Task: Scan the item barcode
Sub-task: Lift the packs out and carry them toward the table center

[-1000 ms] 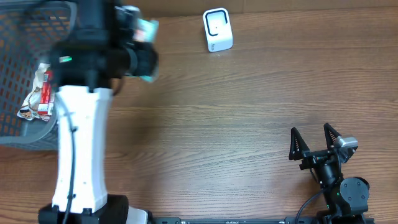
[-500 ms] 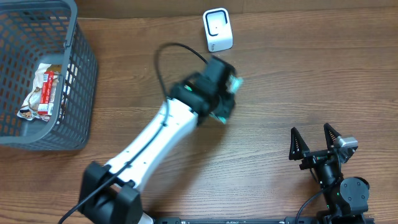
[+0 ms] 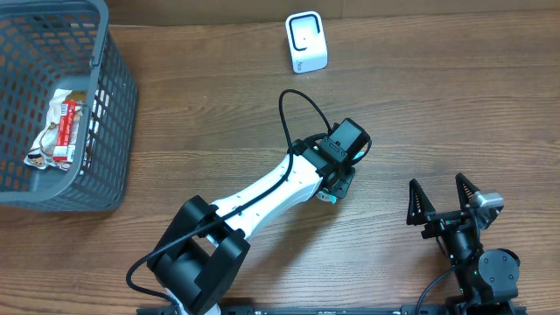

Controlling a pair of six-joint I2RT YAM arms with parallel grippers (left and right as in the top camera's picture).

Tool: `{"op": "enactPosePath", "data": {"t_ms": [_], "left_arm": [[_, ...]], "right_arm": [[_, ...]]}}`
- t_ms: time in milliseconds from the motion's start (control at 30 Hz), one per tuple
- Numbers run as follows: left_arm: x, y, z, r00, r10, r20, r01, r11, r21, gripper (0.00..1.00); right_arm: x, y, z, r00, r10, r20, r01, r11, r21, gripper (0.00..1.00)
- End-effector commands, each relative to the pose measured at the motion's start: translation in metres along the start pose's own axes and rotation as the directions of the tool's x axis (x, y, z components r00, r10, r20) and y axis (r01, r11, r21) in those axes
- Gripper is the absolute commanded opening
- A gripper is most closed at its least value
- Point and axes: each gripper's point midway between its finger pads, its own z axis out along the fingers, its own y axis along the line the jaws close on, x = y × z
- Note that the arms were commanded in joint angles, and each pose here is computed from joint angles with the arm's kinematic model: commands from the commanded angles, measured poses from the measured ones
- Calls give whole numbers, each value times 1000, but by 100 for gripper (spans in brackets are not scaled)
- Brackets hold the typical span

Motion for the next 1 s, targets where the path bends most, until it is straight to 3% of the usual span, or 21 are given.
{"op": "enactPosePath", "data": {"t_ms": [0,100,133,367,600,967], "left_arm": [[0,0,5,1000,-23,-7,23,1000,-2,72],[1,-3,5,1000,-22,-15,22,1000,18,97],[2,-5,5,1000,-22,-19,23,999,28,100],[-10,-10,-11,1000,-26,16,25,998,64,100],[-37,-10,-62,992,-40,118,29,995,95,100],[-26,1,-76,995,10,100,-17,997,71,100]], "right_arm": [[3,-3,1,1000,4,-3,-4,1000,12,100],[3,-3,1,1000,4,-3,-4,1000,12,100],[3,-3,1,1000,4,-3,-4,1000,12,100],[3,-3,1,1000,4,-3,-4,1000,12,100],[3,-3,1,1000,4,-3,-4,1000,12,100],[3,-3,1,1000,4,-3,-4,1000,12,100]]}}
